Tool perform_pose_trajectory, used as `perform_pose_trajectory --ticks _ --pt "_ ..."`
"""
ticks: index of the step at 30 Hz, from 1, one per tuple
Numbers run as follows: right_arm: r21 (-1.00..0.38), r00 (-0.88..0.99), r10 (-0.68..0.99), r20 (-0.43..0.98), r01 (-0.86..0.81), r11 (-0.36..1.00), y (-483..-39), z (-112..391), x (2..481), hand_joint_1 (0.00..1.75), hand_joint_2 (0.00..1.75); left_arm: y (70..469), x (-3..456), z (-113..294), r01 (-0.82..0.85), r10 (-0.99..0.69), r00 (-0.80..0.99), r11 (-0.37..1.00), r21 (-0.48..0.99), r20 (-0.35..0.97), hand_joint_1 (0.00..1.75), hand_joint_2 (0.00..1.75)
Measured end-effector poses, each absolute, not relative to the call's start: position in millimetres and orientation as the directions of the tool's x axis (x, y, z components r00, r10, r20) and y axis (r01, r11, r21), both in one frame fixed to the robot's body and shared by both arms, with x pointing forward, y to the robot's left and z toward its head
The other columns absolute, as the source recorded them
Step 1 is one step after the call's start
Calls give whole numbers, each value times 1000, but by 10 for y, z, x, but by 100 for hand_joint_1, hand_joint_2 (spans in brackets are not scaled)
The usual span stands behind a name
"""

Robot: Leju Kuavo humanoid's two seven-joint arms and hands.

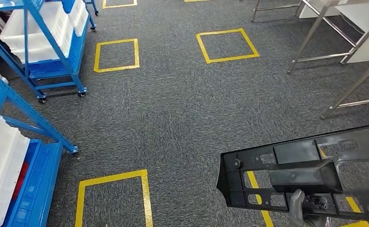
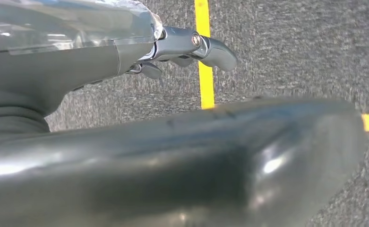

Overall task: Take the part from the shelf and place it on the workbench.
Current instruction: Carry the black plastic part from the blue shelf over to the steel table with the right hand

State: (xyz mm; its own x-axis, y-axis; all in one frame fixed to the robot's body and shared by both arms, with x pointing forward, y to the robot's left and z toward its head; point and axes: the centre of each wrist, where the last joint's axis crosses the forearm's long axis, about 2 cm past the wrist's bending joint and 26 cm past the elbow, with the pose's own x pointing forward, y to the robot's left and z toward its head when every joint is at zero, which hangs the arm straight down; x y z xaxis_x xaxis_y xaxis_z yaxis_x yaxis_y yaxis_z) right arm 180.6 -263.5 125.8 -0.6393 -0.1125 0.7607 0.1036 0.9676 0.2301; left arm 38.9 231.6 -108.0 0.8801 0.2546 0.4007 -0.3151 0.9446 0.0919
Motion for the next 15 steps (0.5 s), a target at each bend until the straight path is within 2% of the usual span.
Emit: perform_pose_trajectory --ticks 15 --pt "233 -647 -111 754 106 967 -2623 1277 1864 175 175 2353 362 -1087 -307 245 885 946 101 396 0 0"
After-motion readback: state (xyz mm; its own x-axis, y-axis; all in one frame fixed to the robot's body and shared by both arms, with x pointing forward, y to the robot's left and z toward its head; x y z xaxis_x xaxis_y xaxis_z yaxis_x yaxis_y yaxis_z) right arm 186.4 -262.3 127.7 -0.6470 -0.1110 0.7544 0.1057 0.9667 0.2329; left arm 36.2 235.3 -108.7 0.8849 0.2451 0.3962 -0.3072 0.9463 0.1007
